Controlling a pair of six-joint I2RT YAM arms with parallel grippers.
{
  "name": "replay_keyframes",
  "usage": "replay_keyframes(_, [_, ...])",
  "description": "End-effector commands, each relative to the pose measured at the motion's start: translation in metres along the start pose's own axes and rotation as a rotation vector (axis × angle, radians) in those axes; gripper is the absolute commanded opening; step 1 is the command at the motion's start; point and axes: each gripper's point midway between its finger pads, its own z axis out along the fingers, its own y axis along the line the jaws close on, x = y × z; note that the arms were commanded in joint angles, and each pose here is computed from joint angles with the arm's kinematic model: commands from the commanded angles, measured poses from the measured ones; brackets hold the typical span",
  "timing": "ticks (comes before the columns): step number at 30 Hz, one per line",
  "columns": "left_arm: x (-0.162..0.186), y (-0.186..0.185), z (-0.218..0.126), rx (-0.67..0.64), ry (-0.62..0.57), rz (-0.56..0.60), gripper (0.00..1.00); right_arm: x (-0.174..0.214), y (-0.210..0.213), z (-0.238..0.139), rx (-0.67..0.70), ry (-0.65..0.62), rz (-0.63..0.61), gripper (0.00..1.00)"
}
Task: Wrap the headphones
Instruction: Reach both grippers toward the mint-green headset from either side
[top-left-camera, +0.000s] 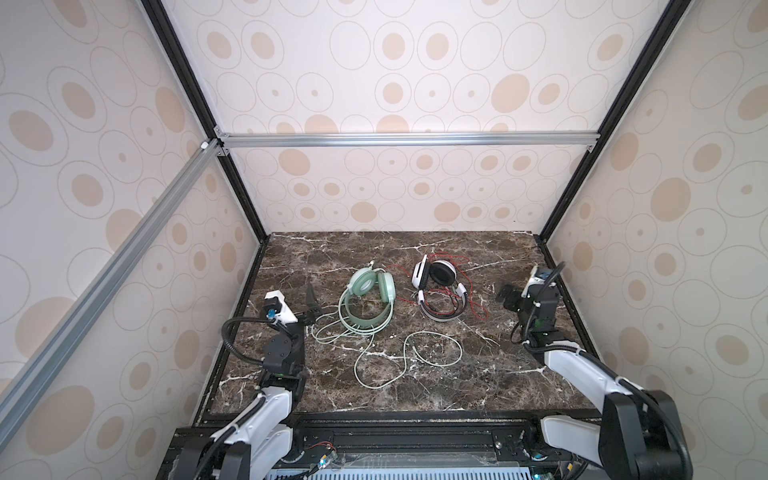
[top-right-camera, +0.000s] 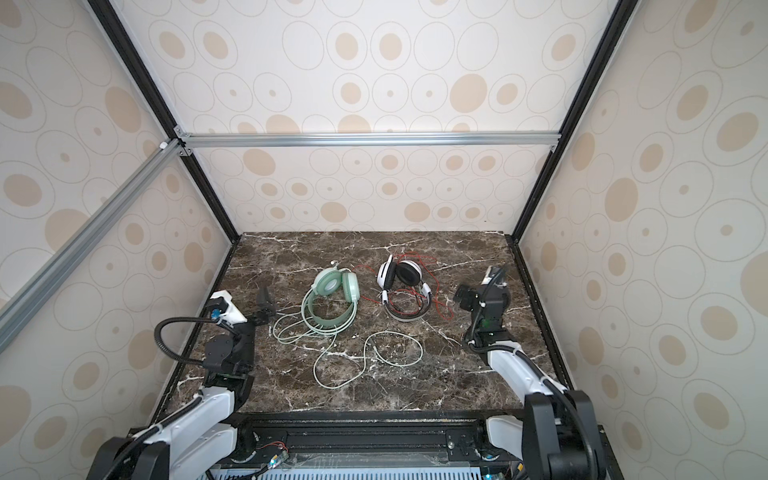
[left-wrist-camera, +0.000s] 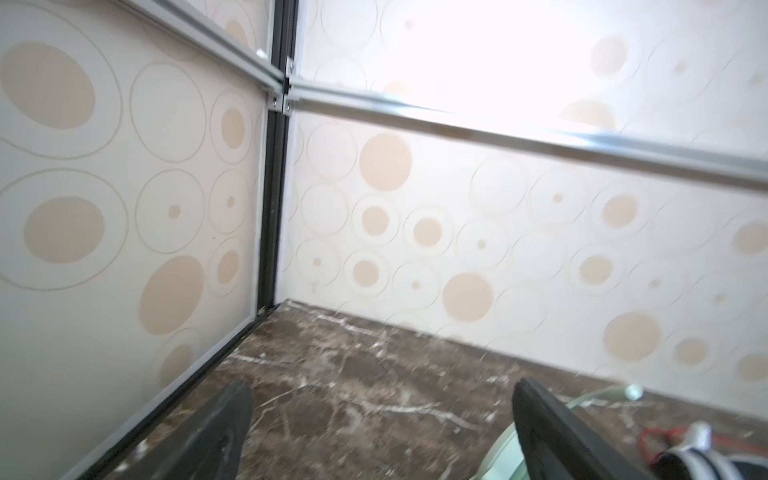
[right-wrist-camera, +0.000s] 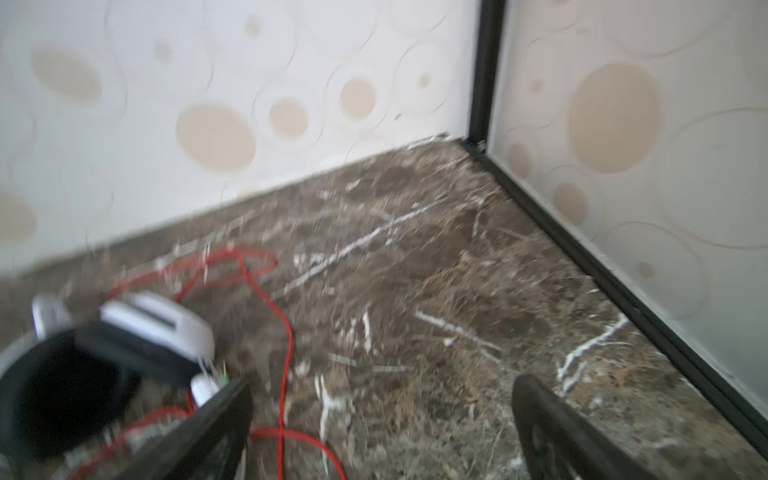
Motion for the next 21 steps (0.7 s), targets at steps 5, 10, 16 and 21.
replay_keyframes(5, [0.043, -0.128, 0.023, 0.311, 0.386, -0.076, 0.98, 0.030, 0.045, -0.016, -0.237, 0.280, 0.224, 1.00])
replay_keyframes(10, [0.028, -0.169, 0.040, 0.378, 0.577, -0.145, 0.98, 0.059, 0.127, -0.042, -0.420, 0.521, -0.027, 1.00])
replay_keyframes(16, [-0.022, -0.203, 0.042, 0.517, 0.603, -0.354, 0.98, 0.084, 0.207, -0.068, -0.567, 0.599, -0.201, 1.00])
replay_keyframes(21, [-0.015, -0.177, 0.063, 0.459, 0.638, -0.344, 0.98, 0.110, 0.265, -0.070, -0.621, 0.670, -0.350, 1.00])
